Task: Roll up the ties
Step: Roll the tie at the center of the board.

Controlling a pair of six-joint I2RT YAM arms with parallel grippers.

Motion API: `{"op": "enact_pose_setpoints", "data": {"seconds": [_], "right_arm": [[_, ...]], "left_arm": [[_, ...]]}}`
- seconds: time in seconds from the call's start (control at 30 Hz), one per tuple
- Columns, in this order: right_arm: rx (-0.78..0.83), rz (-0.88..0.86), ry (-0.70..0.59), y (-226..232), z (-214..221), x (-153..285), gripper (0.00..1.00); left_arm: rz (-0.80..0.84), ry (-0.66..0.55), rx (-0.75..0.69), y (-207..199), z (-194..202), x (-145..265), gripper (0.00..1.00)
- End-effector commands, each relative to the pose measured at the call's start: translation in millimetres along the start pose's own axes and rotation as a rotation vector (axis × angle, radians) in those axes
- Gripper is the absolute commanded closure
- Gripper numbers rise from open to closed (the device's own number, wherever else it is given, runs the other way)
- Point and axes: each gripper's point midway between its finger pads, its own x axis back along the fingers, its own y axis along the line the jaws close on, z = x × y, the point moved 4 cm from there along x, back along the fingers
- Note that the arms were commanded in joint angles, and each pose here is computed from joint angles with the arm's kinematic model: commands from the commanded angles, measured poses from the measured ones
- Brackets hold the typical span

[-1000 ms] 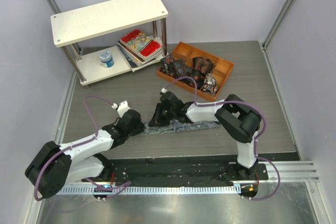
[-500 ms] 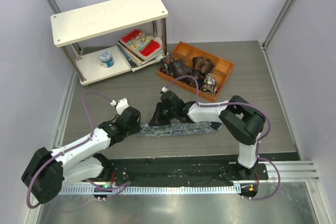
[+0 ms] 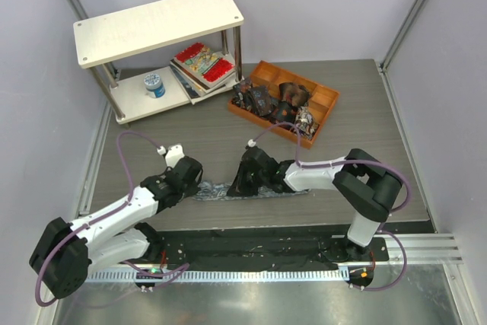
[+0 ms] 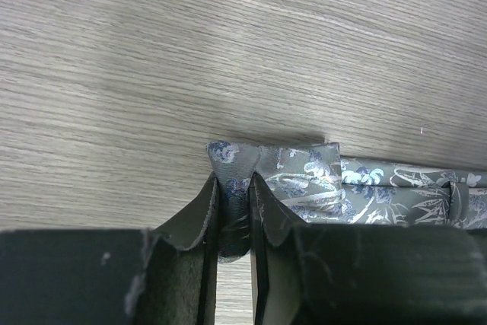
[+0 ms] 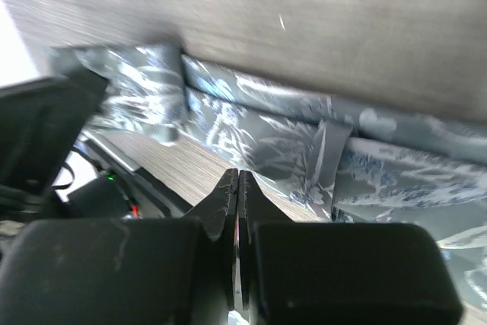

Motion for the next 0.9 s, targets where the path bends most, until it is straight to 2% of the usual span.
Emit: {"op": "enact_pose_setpoints", "data": {"seconds": [0.0, 0.2, 0.37, 0.6, 0.73, 0.87], "right_arm": [[-0.039, 0.0, 0.002, 1.8, 9.5, -13.5, 0.97], [-0.089, 0.046, 0.04, -20.0, 12.2, -42.1, 0.99], [-0.135, 0.091, 0.012, -42.3, -2.6, -40.9, 0.99], [-0.115, 0.165, -0.036, -54.1, -16.7, -32.3, 0.99], [-0.054, 0.142, -0.048, -38.6, -19.2, -23.4, 0.99], [0.101, -0.037, -0.084, 21.9, -17.9, 9.1, 0.96]], "left_arm": [[0.0, -0.042, -0.002, -3.4, -13.4, 5.2, 1.0], [0.008, -0.044, -0.026, -1.4, -13.4, 7.8, 1.0], [0.053, -0.062, -0.025, 0.0, -12.3, 12.6, 1.0], [0.096, -0.065, -0.025, -0.9, -10.4, 16.3, 1.0], [0.096, -0.068, -0.026, -0.9, -11.4, 16.6, 1.0], [0.069, -0.071, -0.029, 0.5, -12.8, 14.8, 1.0]]}}
